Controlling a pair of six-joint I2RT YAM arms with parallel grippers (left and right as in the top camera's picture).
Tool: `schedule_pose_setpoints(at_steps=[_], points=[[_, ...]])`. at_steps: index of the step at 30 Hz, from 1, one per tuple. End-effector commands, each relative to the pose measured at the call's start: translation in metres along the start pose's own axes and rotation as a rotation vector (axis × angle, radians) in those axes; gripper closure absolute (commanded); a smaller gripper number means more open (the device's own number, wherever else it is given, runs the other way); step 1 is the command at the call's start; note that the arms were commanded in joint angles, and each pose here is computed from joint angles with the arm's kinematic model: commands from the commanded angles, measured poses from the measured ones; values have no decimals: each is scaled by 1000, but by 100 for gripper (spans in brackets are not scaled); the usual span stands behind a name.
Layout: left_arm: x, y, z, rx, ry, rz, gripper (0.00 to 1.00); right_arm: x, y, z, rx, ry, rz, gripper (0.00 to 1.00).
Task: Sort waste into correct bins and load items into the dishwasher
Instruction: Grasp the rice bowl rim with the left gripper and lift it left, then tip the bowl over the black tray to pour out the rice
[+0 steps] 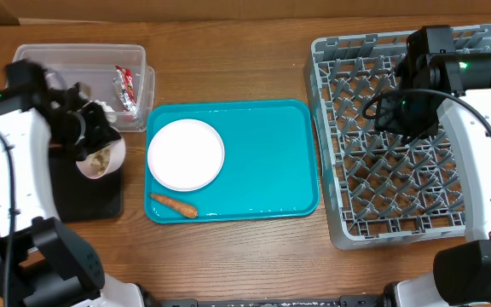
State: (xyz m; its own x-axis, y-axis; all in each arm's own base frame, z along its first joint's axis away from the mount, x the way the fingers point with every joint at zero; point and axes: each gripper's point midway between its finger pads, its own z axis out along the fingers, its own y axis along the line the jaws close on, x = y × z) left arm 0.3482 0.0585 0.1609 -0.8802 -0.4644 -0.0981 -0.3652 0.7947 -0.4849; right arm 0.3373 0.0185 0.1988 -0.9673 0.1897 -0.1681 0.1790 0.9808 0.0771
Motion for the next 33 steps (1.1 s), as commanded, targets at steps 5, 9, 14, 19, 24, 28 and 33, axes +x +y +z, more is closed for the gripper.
schedule_pose_setpoints(at_steps=[5, 9, 14, 19, 24, 28, 33], points=[[3, 16, -5, 337, -56, 73, 96, -2, 0, -1, 8, -8, -5, 53], [2, 29, -4, 494, -99, 74, 96, -2, 0, -1, 8, -9, -6, 53], [-5, 43, 1, 686, -168, 51, 96, -5, 0, -1, 5, -20, -6, 53], [-9, 56, 21, 803, -138, -84, 96, -6, 0, -1, 6, -25, -6, 53], [-11, 56, 27, 912, -125, -192, 96, -7, -4, -1, 31, -29, -5, 53], [-12, 55, 25, 922, -128, -200, 96, -7, -4, -1, 33, -30, -5, 53], [-15, 52, 20, 949, -152, -195, 96, -8, -4, -1, 32, -34, -5, 53]])
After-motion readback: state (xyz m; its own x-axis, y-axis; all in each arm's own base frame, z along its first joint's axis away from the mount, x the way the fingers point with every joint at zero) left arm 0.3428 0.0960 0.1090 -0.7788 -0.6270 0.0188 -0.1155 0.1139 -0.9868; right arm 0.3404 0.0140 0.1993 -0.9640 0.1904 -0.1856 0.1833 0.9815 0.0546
